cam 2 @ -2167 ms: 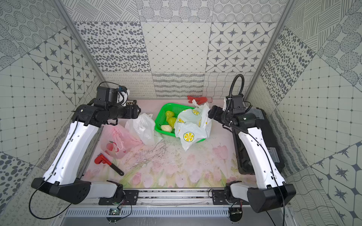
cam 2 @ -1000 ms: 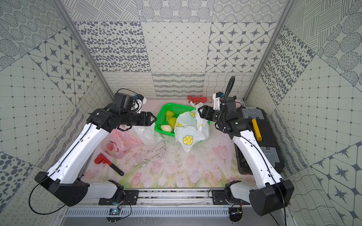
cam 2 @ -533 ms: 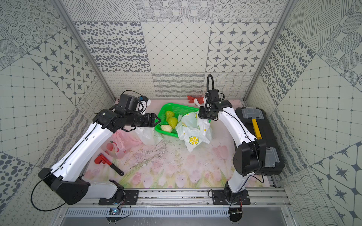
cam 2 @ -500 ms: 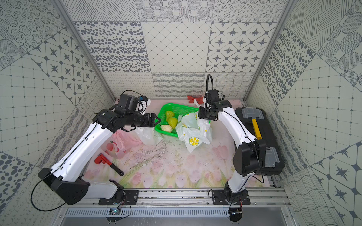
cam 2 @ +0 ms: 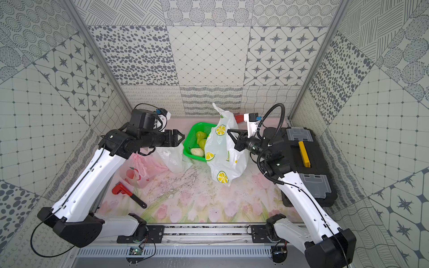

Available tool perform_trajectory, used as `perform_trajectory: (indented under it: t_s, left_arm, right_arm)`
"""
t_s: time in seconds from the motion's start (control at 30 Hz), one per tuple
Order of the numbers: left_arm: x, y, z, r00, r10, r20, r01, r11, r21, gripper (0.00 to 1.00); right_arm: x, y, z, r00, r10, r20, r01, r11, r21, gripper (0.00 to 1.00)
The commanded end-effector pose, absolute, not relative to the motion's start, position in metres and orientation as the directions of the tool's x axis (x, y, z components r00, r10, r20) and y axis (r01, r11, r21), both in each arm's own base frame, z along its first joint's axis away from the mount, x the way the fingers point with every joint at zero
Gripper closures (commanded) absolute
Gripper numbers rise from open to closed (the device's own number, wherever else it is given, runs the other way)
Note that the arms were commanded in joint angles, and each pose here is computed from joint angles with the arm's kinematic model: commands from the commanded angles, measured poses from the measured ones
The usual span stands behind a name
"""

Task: Place the pears into plastic bags & tie knots
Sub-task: Pick up the plastic bag from the basket.

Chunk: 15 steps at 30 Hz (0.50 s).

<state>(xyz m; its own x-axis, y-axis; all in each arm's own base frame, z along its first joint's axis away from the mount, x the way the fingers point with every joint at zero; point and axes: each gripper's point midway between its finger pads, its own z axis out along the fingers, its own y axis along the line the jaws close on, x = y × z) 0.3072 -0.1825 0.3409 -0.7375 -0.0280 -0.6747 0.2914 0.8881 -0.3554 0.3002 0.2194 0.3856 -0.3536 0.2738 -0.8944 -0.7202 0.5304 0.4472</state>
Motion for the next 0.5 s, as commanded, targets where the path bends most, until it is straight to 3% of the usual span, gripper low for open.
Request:
perform_trajectory:
  t_s: [0.0, 0.3, 0.47]
  left_arm:
    - [0.323, -0.173, 0.358, -0.709, -0.17, -0.684, 0.215, 0.872, -0.44, 0.16]
    - [0.353, -0.16, 0.354, -0.723, -0.33, -0.607, 0.133, 0.796, -0.59, 0.14]
    - [0.361, -0.163, 0.366, -0.689, -0.369, -0.624, 0.147, 0.772, -0.618, 0.13]
  right_arm:
    - [0.261, 0.241, 0.439, -0.163, 0.355, -0.921, -0.89, 0.35, 0.293, 1.0]
    - [0.219, 0.261, 0.472, -0.057, 0.392, -0.918, -0.968, 0.205, 0.148, 1.0]
    - [0.241, 0.256, 0.46, -0.146, 0.476, -0.867, -0.915, 0.268, 0.301, 1.0]
